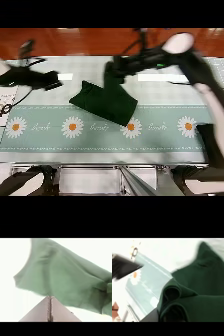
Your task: Fold the shirts.
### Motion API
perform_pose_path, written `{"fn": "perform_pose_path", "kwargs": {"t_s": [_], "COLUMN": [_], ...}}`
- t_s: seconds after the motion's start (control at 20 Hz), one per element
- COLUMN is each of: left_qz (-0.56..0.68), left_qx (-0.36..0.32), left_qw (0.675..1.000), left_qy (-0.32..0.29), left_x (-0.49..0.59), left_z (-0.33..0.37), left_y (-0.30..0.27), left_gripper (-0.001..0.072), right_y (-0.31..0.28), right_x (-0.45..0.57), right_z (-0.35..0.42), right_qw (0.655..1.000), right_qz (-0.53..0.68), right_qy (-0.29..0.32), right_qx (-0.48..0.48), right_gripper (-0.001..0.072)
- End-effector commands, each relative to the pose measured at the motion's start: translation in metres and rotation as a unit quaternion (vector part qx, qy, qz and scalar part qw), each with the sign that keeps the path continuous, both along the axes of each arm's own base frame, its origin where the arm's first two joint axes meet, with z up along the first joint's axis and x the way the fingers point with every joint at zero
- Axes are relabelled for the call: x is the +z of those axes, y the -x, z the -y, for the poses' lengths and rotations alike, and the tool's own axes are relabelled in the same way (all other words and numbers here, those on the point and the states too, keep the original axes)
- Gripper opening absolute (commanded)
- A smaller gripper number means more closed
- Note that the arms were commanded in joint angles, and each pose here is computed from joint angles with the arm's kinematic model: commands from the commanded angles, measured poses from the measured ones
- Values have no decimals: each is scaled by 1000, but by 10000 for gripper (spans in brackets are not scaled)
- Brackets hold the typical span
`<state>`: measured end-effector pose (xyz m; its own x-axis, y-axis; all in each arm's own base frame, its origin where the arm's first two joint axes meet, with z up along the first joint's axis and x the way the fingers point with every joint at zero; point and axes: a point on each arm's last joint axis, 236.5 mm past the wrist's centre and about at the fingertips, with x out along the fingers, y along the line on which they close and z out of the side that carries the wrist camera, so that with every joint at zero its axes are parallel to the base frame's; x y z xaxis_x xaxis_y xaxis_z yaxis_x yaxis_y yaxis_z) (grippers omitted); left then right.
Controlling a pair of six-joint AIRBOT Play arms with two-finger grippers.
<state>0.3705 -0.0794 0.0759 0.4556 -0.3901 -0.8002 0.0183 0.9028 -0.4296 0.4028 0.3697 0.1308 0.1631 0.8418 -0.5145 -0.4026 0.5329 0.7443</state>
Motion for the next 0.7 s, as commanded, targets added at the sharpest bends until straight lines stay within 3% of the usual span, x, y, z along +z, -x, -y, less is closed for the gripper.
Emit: {"fn": "perform_pose_path", "kwargs": {"t_s": [0.0, 0.05, 0.1, 0.15, 0.35, 0.45, 0.55, 0.65], "left_qz": [29, 34, 36, 32, 39, 49, 51, 51], "left_qx": [74, 78, 81, 83, 93, 100, 102, 102], "left_qw": [997, 996, 996, 996, 995, 994, 993, 993], "left_qy": [-10, -11, -5, 5, 12, 10, 10, 10], "left_x": [3, 1, -2, -7, -11, -9, -8, -8], "left_z": [-51, -51, -49, -45, -46, -49, -50, -50], "left_y": [39, 43, 44, 45, 35, 30, 29, 29], "left_gripper": [18, 19, 19, 19, 19, 19, 19, 19], "right_y": [-10, -11, -11, -7, 7, 9, 10, 11], "right_x": [-60, -80, -96, -105, -81, -51, -40, -27], "right_z": [-87, -99, -107, -110, -67, -2, 105, 234], "right_qw": [998, 997, 995, 993, 987, 987, 977, 922], "right_qz": [-52, -68, -87, -106, -141, -130, -98, -56], "right_qy": [-32, -34, -37, -40, -30, 17, 182, 376], "right_qx": [25, 26, 22, 26, 76, 96, 53, -78], "right_gripper": [19, 35, 258, 414, 411, 411, 411, 411]}}
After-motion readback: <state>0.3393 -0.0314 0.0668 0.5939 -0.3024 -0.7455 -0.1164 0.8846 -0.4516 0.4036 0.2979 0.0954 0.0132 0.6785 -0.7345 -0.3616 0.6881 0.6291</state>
